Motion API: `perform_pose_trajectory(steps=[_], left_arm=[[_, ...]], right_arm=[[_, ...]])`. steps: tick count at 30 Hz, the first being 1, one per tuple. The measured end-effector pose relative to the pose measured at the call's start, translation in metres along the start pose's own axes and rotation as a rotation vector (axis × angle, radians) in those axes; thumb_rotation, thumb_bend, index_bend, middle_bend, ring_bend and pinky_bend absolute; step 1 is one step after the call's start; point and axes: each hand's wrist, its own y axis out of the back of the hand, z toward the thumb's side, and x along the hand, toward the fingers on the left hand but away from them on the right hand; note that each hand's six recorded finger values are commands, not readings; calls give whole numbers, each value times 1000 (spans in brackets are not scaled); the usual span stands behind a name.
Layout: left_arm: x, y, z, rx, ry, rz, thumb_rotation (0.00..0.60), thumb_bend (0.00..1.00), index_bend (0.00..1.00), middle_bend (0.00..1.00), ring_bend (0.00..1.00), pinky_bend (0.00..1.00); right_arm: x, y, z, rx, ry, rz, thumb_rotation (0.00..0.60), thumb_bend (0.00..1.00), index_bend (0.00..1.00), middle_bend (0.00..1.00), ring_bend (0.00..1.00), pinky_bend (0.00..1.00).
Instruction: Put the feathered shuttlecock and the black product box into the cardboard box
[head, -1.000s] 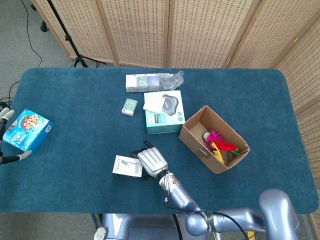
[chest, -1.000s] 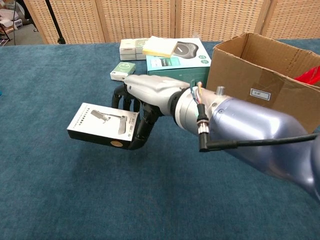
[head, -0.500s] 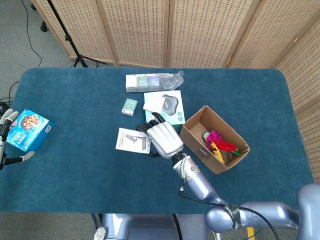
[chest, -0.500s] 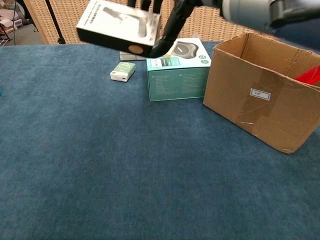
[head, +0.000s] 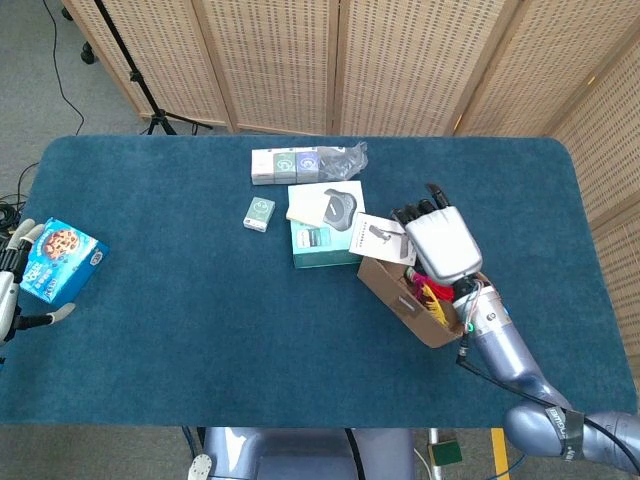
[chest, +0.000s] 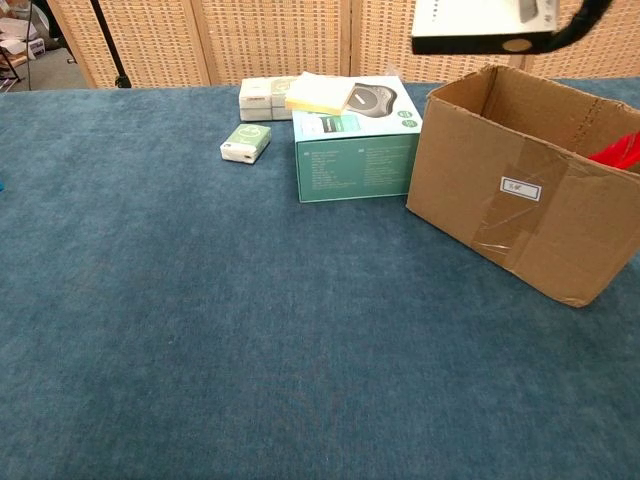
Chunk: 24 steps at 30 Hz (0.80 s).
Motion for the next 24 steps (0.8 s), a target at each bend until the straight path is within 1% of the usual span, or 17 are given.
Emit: perform_pose_trajectory(steps=[6,8,11,12,13,14,15,16,17,18,21,24], left_arm=[[-1,2,1,-5,-4,9,600,0,0,0,0,94],[-1,4,0,-9,-2,14,600,0,0,0,0,94],[-1,6,-2,-13,4,16,600,0,0,0,0,94],[-1,6,-2,-14,6,13,600,0,0,0,0,94],[-1,5,-2,-15,6,12,600,0,0,0,0,94],[-1,5,-2,-15,6,10,600,0,0,0,0,94],[-1,5,-2,-14,5,10,600,0,0,0,0,94],[-1,6,-2,-14,4,11,600,0,0,0,0,94],[-1,6,-2,-14,4,11,600,0,0,0,0,94],[-1,6,-2,-15,4,12,600,0,0,0,0,94],[-1,6,-2,-15,5,12,600,0,0,0,0,94],[-1,6,-2,-15,4,9,600,0,0,0,0,94]], right_arm=[[21,-32,-36,157,-40,56,600,260,486,564,365,139],[28,-43,-45,182,-54,77,600,262,486,564,365,139],[32,-48,-48,191,-59,77,600,262,487,556,365,140],[33,-49,-48,198,-58,72,600,258,471,529,364,140],[33,-50,-48,208,-56,68,600,242,427,481,345,140],[33,-50,-48,221,-53,64,600,178,296,342,259,134],[33,-51,-48,241,-49,57,600,100,151,183,150,114],[33,-52,-48,255,-46,54,600,50,68,92,78,92],[34,-53,-48,268,-43,54,600,9,8,18,15,61],[36,-55,-48,278,-41,63,600,0,0,0,0,27],[40,-58,-49,301,-43,88,600,0,0,0,0,0],[43,-51,-48,317,-55,71,600,0,0,0,0,0]])
